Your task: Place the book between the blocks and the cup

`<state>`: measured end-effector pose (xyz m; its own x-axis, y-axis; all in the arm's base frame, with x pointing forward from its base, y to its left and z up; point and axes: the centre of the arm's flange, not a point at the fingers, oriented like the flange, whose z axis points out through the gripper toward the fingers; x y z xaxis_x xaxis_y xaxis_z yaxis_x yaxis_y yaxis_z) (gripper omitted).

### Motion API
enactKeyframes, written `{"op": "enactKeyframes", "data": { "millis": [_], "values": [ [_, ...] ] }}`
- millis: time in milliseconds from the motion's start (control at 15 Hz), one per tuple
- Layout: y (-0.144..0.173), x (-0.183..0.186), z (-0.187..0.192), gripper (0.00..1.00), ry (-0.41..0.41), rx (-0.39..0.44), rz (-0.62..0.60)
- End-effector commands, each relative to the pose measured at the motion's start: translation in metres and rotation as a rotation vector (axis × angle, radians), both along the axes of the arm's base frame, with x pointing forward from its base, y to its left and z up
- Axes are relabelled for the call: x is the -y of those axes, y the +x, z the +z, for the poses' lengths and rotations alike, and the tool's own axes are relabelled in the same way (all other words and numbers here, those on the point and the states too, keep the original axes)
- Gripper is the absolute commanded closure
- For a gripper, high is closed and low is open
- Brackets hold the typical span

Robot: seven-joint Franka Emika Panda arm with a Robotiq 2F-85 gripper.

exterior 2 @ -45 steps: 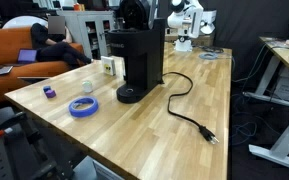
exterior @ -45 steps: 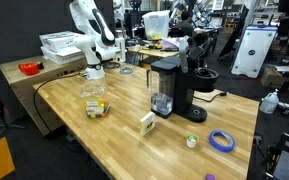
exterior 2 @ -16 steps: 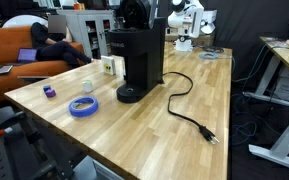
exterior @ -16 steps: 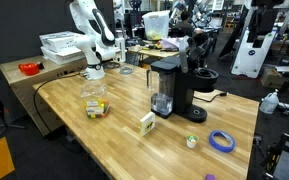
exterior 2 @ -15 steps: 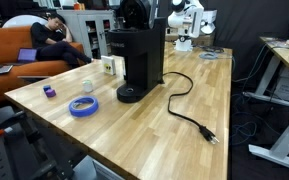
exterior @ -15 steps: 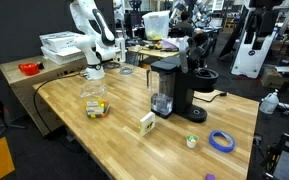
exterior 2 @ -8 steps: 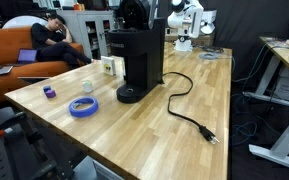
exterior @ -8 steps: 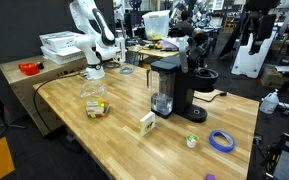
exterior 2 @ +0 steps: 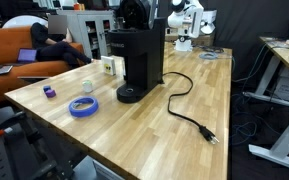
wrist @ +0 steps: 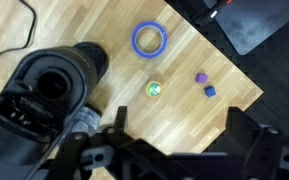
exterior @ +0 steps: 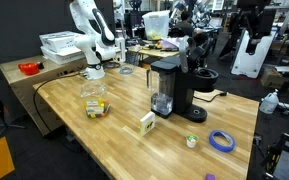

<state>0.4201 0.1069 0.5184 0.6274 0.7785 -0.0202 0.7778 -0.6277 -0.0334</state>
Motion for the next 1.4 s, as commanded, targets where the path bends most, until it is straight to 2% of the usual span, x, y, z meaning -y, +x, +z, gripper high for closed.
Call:
{"op": "enactKeyframes", "data": {
  "millis": [0, 67, 133, 333, 733, 867, 1067, 1200, 1333],
  "values": [
    [0.046, -0.025, 0.009, 0.0, -0.001, -0.023, 0.196],
    [0.058, -0.035, 0.007, 0.0, -0.032, -0.002, 0.231],
    [0.031, -0.026, 0.002, 0.0, -0.005, 0.003, 0.158],
    [0.05, -0.039, -0.004, 0.0, -0.015, -0.008, 0.205],
    [0.052, -0.04, -0.002, 0.0, -0.001, -0.01, 0.224],
    [0.058, -0.051, -0.004, 0.0, 0.06, -0.048, 0.305],
    [0.07, -0.083, -0.006, 0.0, 0.126, -0.056, 0.455],
    [0.079, -0.111, -0.01, 0.0, 0.134, -0.05, 0.538],
    [0.086, -0.143, -0.017, 0.0, 0.094, -0.043, 0.624]
  ]
}}
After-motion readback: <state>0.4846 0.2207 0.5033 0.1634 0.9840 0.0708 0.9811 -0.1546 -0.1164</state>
